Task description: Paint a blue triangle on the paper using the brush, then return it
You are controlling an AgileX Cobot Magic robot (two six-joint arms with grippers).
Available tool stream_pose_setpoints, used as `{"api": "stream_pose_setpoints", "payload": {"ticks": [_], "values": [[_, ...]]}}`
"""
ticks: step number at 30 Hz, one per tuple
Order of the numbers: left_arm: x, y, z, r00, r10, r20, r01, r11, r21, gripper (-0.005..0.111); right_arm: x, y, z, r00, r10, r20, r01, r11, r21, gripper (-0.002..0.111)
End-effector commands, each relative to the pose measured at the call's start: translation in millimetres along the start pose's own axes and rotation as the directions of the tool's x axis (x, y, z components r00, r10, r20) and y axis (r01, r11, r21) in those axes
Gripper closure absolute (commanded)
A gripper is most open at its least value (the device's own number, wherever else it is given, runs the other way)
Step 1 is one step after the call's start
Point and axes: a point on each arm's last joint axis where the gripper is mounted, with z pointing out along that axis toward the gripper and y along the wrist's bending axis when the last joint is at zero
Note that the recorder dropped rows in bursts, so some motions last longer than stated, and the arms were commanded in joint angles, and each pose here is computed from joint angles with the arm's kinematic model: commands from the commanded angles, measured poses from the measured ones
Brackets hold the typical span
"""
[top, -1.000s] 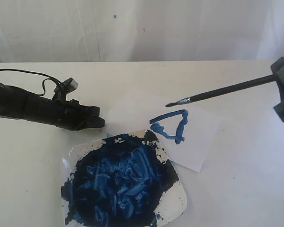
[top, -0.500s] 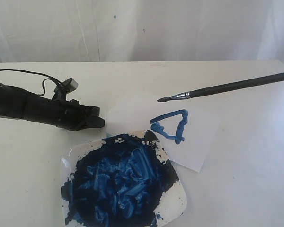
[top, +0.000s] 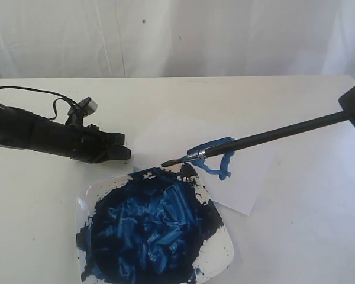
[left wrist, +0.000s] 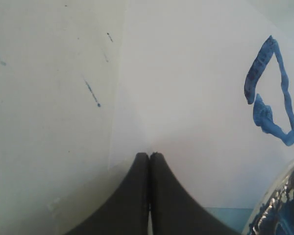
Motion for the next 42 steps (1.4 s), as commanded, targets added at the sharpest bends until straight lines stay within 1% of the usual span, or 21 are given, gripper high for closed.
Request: {"api": "stream_pose_setpoints", "payload": {"ticks": [1, 13, 17, 20, 24, 27, 32, 34, 35, 39, 42], "values": [[16.2, 11.9, 10.6, 0.998, -0.045, -0.051, 0.043, 0.998, -0.041, 0.107, 2.4, -0.7, -0.2, 0.999, 0.010, -0.031, -0.010, 1.000, 0.011, 0.108], [16.2, 11.9, 10.6, 0.998, -0.045, -0.051, 0.043, 0.998, -0.041, 0.107, 15.0, -16.2, 12.2, 0.991, 0.073, -0.114, -0.063, 0.994, 0.088, 0.108], [16.2, 11.9, 10.6, 0.998, -0.045, -0.051, 0.043, 0.998, -0.041, 0.107, 18.4, -24.3, 26.9, 0.983, 0.103, -0.150, -0.084, 0.988, 0.126, 0.108], [16.2, 11.9, 10.6, 0.998, -0.045, -0.051, 0.043, 0.998, -0.041, 0.107, 19.5, -27.6, 39.7, 0.980, 0.111, -0.163, -0.093, 0.989, 0.118, 0.108], [16.2, 11.9, 10.6, 0.998, -0.045, -0.051, 0.043, 0.998, -0.041, 0.107, 25.4, -36.0, 54.8, 0.968, 0.143, -0.206, -0.115, 0.983, 0.144, 0.108], [16.2, 11.9, 10.6, 0.998, -0.045, -0.051, 0.043, 0.998, -0.041, 0.107, 31.5, -42.3, 65.8, 0.956, 0.140, -0.257, -0.103, 0.983, 0.154, 0.108], [16.2, 11.9, 10.6, 0.998, -0.045, -0.051, 0.043, 0.998, -0.041, 0.107, 41.8, -55.0, 77.1, 0.940, 0.164, -0.299, -0.110, 0.976, 0.190, 0.108], [16.2, 11.9, 10.6, 0.998, -0.045, -0.051, 0.043, 0.998, -0.041, 0.107, 48.4, -63.1, 81.3, 0.929, 0.188, -0.320, -0.119, 0.968, 0.223, 0.108], [16.2, 11.9, 10.6, 0.998, -0.045, -0.051, 0.043, 0.998, -0.041, 0.107, 51.5, -67.4, 84.5, 0.919, 0.230, -0.319, -0.153, 0.957, 0.247, 0.108], [16.2, 11.9, 10.6, 0.998, -0.045, -0.051, 0.043, 0.998, -0.041, 0.107, 59.5, -76.9, 93.4, 0.901, 0.289, -0.323, -0.204, 0.941, 0.270, 0.108], [16.2, 11.9, 10.6, 0.998, -0.045, -0.051, 0.043, 0.998, -0.041, 0.107, 64.3, -83.3, 96.7, 0.893, 0.308, -0.329, -0.213, 0.931, 0.296, 0.108]]}}
